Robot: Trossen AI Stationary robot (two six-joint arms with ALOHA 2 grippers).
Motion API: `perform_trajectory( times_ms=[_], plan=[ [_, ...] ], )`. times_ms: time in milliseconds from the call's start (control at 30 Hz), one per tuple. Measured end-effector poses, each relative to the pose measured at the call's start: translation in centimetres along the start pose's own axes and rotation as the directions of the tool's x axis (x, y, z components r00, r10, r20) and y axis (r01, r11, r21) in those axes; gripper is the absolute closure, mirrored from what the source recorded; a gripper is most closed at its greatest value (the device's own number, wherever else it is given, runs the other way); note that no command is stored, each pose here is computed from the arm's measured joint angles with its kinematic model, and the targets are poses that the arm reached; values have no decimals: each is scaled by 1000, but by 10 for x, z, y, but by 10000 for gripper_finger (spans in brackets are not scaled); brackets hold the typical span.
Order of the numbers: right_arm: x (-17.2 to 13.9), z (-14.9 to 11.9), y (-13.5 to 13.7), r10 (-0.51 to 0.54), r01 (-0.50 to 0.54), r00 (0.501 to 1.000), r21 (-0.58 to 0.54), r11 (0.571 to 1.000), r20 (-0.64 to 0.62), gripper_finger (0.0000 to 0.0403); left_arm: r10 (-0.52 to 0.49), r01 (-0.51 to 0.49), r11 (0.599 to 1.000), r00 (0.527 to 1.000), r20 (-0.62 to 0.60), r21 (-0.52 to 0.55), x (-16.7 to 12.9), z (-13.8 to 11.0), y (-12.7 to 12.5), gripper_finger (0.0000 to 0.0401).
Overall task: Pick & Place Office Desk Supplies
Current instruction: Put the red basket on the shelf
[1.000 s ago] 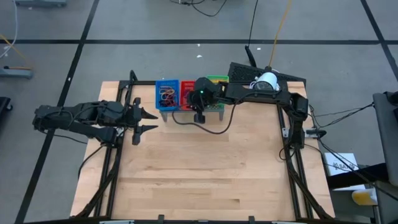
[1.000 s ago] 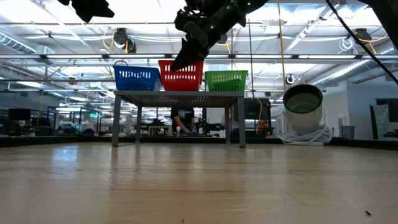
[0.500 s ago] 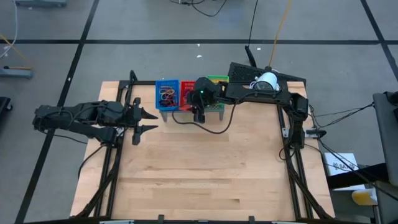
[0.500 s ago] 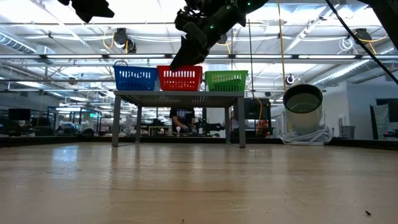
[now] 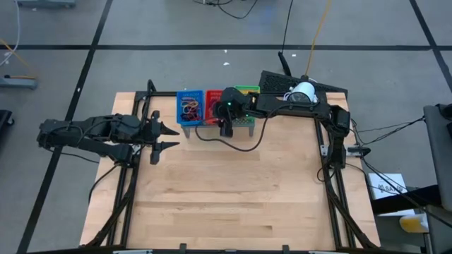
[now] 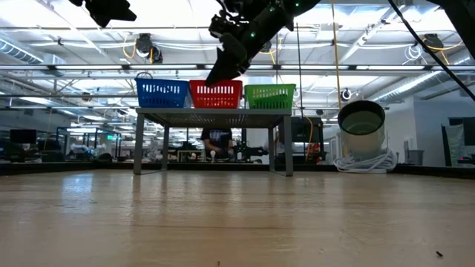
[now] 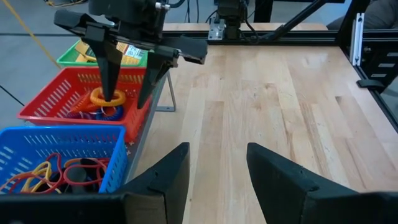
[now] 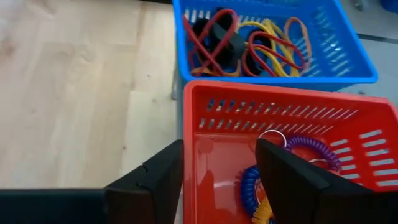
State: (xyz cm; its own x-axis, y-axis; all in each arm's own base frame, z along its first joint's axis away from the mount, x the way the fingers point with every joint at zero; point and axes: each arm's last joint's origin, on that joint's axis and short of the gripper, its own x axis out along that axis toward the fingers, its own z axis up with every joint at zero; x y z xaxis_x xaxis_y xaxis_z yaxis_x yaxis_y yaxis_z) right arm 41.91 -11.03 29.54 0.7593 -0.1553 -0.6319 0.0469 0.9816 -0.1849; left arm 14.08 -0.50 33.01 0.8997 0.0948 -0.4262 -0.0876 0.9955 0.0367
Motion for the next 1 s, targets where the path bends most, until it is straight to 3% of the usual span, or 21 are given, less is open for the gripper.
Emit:
perform_trajectory(
  times_ms=[767,1000],
  plan=[
    [-1,-1,-13,-51,51,999,-16,999,11,229,0,0,1000,1000,0,-1,0,0,0,231],
    [-1,6,-8,-55,57,996,-35,998,67,230,0,0,1000,1000,0,-1,0,0,0,231]
  ],
)
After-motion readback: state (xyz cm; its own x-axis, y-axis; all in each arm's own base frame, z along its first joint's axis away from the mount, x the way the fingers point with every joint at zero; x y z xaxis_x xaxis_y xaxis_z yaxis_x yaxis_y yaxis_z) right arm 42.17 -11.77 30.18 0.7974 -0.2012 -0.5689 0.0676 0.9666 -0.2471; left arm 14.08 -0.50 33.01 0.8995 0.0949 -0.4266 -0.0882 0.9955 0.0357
